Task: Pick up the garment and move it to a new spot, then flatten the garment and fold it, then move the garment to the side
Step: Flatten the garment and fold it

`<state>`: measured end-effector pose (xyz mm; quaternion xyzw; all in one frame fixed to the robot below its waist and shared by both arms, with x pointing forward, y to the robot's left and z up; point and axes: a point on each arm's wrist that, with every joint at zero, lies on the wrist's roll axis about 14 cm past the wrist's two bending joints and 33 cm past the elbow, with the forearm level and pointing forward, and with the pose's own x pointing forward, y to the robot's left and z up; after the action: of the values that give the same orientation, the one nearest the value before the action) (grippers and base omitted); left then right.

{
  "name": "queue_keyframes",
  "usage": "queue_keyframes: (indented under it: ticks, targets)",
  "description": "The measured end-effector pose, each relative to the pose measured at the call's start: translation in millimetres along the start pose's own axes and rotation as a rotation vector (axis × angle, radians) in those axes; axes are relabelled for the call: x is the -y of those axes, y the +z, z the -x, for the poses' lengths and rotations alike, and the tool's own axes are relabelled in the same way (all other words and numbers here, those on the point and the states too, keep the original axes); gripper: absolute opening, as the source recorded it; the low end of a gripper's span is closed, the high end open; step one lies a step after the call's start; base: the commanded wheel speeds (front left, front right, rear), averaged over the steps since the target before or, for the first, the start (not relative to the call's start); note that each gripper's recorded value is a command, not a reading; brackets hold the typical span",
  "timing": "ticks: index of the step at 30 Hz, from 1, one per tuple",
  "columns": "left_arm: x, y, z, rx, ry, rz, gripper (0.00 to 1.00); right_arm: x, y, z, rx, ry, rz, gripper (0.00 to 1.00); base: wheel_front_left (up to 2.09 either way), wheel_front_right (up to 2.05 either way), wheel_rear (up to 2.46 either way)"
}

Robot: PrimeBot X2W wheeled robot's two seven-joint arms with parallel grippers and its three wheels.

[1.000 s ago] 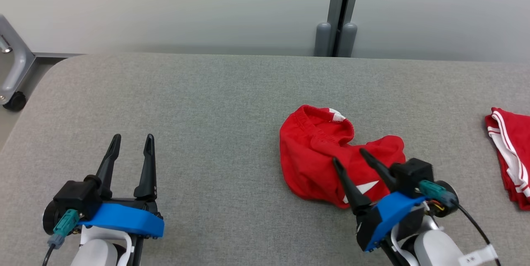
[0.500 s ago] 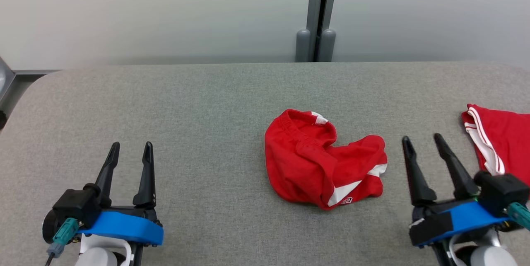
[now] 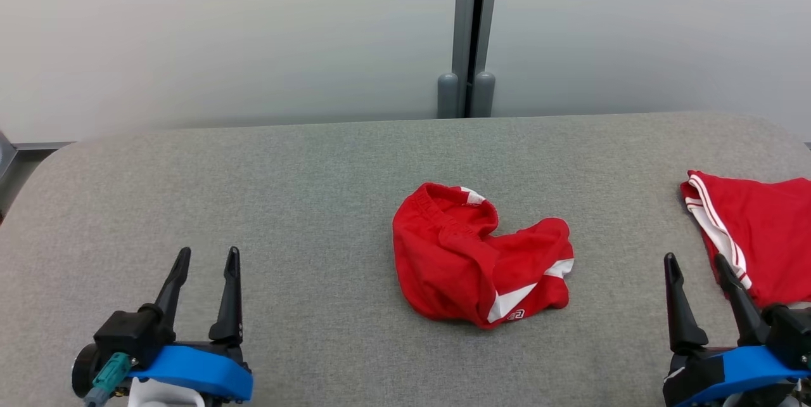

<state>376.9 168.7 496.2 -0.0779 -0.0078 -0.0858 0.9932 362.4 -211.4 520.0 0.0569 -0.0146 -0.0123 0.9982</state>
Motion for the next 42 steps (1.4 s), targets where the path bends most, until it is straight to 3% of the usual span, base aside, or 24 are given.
queue_keyframes:
  ticks: [5,10,11,18,22,30,38,39,41,42]
  targets:
    - [22.8,-8.7,-8.0,-0.056,-0.079,-0.012,1.0,-0.8,-3.7,1.8,-0.014,0.001,-0.009,1.0,0.0,0.0,0.0]
    - [79.9,-14.6,-32.5,-0.168,-0.25,-0.027,1.0,-4.5,-11.5,0.4,-0.038,0.011,-0.015,1.0,0.0,0.0,0.0]
    - [107.3,-17.6,-41.3,-0.227,-0.328,-0.042,1.0,-6.7,-15.0,-1.5,-0.048,0.017,-0.018,1.0,0.0,0.0,0.0]
    - [174.5,-34.0,-57.9,-0.412,-0.499,-0.083,1.0,-16.3,-22.0,-9.3,-0.069,0.043,-0.022,1.0,0.0,0.0,0.0]
    - [207.6,-35.3,-65.3,-0.439,-0.596,-0.113,1.0,-17.8,-25.5,-12.2,-0.078,0.046,-0.038,1.0,0.0,0.0,0.0]
    - [216.5,-88.2,-53.7,-0.676,-0.671,-0.262,1.0,-13.0,-38.0,-14.9,-0.106,0.029,-0.052,1.0,0.0,0.0,0.0]
    - [190.7,-130.8,-29.7,-0.955,-0.653,-0.458,1.0,-15.4,-39.0,-20.2,-0.102,0.035,-0.06,1.0,0.0,0.0,0.0]
    - [188.3,-134.0,-26.6,-0.978,-0.651,-0.471,0.81,-16.2,-38.6,-21.0,-0.101,0.037,-0.063,1.0,0.0,0.0,0.0]
    - [184.8,-138.6,-21.6,-1.004,-0.652,-0.489,0.0,-16.8,-39.3,-21.4,-0.101,0.039,-0.065,1.0,0.0,0.0,0.0]
    - [183.2,-139.5,-20.8,-1.007,-0.65,-0.491,0.0,-17.2,-39.7,-21.8,-0.1,0.04,-0.066,1.0,0.0,0.0,0.0]
